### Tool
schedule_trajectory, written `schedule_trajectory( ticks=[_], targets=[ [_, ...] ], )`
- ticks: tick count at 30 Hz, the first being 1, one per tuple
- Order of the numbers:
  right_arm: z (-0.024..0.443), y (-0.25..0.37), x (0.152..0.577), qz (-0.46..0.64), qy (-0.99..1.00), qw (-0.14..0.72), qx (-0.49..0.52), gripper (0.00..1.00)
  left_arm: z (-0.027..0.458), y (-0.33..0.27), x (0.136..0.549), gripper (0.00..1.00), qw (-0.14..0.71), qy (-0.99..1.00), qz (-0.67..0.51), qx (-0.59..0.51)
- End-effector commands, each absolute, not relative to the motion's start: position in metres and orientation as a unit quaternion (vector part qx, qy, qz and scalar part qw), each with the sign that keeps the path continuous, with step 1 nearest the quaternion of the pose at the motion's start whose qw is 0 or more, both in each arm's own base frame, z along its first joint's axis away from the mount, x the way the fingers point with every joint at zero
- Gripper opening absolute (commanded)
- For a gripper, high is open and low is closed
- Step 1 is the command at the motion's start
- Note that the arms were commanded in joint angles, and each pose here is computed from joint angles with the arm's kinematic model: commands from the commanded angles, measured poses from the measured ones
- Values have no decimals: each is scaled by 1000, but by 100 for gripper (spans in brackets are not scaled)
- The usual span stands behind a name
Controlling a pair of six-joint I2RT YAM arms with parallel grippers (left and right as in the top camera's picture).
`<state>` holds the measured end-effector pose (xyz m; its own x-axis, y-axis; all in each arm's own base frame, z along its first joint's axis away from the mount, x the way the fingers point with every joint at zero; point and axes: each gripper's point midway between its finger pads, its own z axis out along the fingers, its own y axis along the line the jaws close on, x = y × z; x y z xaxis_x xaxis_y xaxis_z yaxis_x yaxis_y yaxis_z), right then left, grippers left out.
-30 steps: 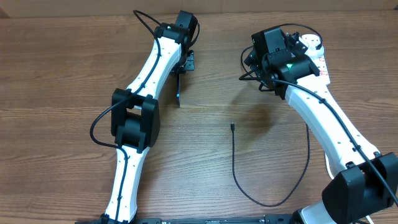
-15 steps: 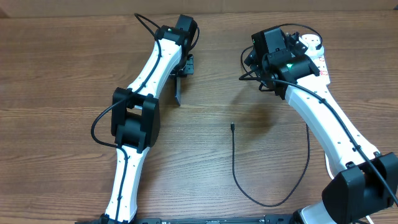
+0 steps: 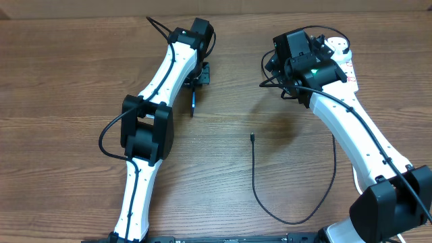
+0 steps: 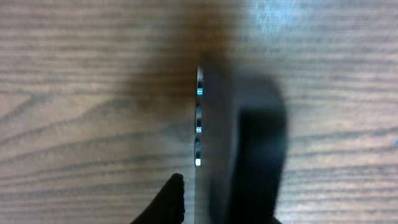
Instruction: Plug charger to phone and switch on socket
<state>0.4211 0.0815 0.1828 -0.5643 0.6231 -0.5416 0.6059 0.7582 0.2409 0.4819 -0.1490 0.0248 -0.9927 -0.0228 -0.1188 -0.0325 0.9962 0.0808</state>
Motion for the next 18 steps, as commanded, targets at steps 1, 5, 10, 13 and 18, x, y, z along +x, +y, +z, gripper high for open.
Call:
schedule_trajectory(
  ticks=[1,5,10,13,18],
  targets=[
    [178,79,421,8,886,309,346,100,24,-150,474,20,41,998,38,-11],
    [178,79,421,8,886,309,346,100,23,-151,466,14,25,999,33,-9],
    [178,79,421,8,886,308,346,100,23,-154,462,12,14,1000,22,-9],
    [178,79,421,8,886,309,346,100,23,-154,461,13,13,1000,22,-9],
    [178,79,421,8,886,309,346,100,23,-153,459,13,10,1000,24,-9]
  ],
)
